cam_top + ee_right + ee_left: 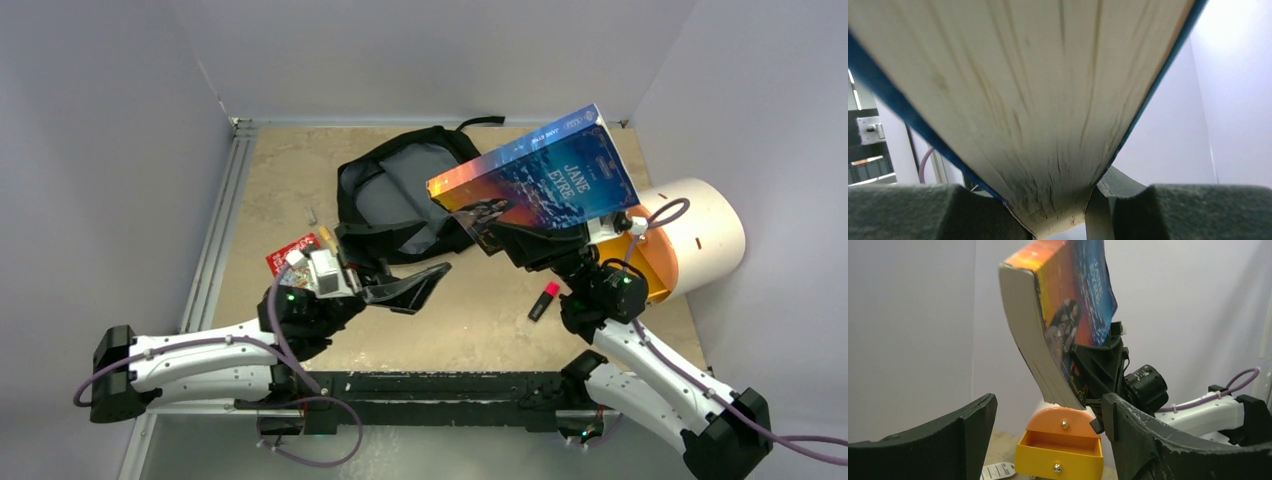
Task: Pack the student bag
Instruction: Pick up the book from the center of the board, then place the book in the student bag.
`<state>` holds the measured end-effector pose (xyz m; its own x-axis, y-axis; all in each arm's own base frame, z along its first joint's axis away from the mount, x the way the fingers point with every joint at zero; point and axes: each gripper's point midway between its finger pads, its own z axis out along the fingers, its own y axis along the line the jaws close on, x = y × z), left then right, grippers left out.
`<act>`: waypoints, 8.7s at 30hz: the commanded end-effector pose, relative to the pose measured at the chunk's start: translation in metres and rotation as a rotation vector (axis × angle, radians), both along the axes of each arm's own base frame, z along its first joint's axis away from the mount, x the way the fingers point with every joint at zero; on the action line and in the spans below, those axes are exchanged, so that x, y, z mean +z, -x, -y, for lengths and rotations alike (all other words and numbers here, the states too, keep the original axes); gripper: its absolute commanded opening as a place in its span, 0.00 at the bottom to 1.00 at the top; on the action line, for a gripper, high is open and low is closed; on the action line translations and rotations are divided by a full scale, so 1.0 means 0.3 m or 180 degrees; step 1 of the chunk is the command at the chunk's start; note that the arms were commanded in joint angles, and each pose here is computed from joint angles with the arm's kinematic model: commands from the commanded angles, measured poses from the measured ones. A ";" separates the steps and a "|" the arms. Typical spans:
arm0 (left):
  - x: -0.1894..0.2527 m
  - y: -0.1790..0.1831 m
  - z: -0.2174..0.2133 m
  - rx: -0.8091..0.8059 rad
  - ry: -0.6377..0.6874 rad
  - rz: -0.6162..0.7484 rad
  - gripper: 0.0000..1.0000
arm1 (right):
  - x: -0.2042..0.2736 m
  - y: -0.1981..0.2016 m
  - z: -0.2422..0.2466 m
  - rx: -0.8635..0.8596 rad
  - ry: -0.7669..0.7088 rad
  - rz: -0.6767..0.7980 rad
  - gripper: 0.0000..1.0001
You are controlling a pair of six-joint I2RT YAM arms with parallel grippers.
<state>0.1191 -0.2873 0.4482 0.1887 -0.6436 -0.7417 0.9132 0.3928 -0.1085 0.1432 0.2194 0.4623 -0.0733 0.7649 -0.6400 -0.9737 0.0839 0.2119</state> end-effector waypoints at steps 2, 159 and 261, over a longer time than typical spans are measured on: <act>0.141 0.041 0.005 -0.0101 0.0380 0.0359 0.76 | 0.190 0.115 0.095 0.0170 -0.0586 0.0428 0.00; -0.267 -0.711 -0.600 0.2234 -0.0715 -0.2839 0.00 | -1.193 -1.080 -0.340 -0.3374 0.5230 -0.1464 0.09; -1.002 -1.361 -0.045 0.0292 0.0127 -0.4436 0.64 | -0.832 -1.044 -0.376 -0.2718 0.3825 -0.2468 0.00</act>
<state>0.5171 -0.2766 0.0965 -0.6566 -0.7185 -0.2295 -0.0922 0.3784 -0.9211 0.4591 0.3290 0.1637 -0.5490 -0.2019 -0.8111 -0.2708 0.9610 -0.0559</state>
